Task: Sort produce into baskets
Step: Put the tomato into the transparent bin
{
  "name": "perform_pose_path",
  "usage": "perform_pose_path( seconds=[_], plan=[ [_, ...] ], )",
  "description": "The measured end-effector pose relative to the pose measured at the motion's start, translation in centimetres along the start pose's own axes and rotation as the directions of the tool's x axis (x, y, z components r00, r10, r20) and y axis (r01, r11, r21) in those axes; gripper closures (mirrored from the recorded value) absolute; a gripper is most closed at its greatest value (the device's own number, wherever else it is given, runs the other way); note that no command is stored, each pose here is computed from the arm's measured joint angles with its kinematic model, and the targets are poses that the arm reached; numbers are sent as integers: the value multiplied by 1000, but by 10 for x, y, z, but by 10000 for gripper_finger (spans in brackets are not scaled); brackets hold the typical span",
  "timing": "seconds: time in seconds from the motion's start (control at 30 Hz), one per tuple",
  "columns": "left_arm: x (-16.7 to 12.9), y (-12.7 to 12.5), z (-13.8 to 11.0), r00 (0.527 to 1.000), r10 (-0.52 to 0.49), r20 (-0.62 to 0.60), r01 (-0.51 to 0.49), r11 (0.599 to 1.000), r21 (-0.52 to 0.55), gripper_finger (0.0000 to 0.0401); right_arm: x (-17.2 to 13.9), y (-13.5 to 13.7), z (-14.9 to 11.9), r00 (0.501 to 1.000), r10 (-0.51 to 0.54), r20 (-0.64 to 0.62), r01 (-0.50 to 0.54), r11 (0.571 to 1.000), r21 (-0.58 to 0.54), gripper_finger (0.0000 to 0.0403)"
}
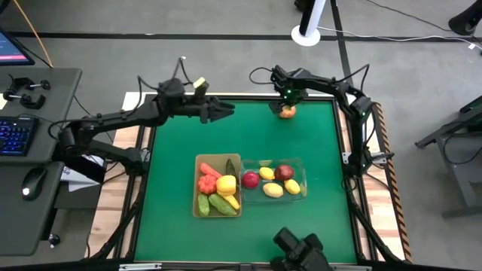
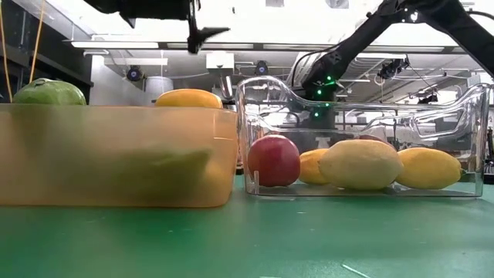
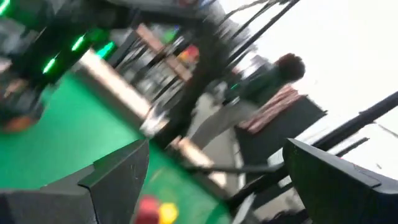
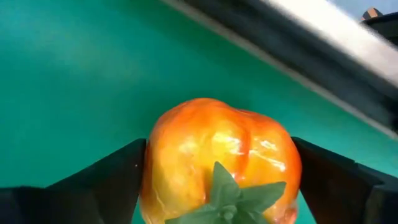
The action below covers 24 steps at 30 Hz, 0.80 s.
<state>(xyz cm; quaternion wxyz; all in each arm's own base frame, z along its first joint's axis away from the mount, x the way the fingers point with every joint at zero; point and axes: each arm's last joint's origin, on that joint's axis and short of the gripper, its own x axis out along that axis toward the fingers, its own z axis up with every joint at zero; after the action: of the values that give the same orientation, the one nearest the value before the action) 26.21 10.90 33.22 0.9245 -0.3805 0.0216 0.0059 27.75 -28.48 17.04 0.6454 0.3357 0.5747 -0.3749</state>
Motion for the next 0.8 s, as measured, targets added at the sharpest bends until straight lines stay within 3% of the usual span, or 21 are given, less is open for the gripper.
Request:
perform_pose_path(
  seconds=[0.13,0.37,0.5,0.63,0.8],
  plan=[
    [-7,-11,7,997,-53,60,52,999,18,45,-8,8,-7,1000,25,-18,-26,998,-62,87],
    [-13,-29,-2,997,-78,10,76,992,102,45,-57,16,-20,996,54,74,-40,984,-175,89],
    [-8,-37,-17,998,-43,-38,47,992,114,45,-95,30,-34,975,153,164,-112,965,-239,89],
    [-1,-44,-33,998,40,-41,-35,992,122,45,-126,51,-51,932,285,223,-203,921,-332,89],
    [3,-58,-48,995,103,7,-103,989,110,45,-146,87,-75,877,434,205,-299,828,-475,89]
  ],
)
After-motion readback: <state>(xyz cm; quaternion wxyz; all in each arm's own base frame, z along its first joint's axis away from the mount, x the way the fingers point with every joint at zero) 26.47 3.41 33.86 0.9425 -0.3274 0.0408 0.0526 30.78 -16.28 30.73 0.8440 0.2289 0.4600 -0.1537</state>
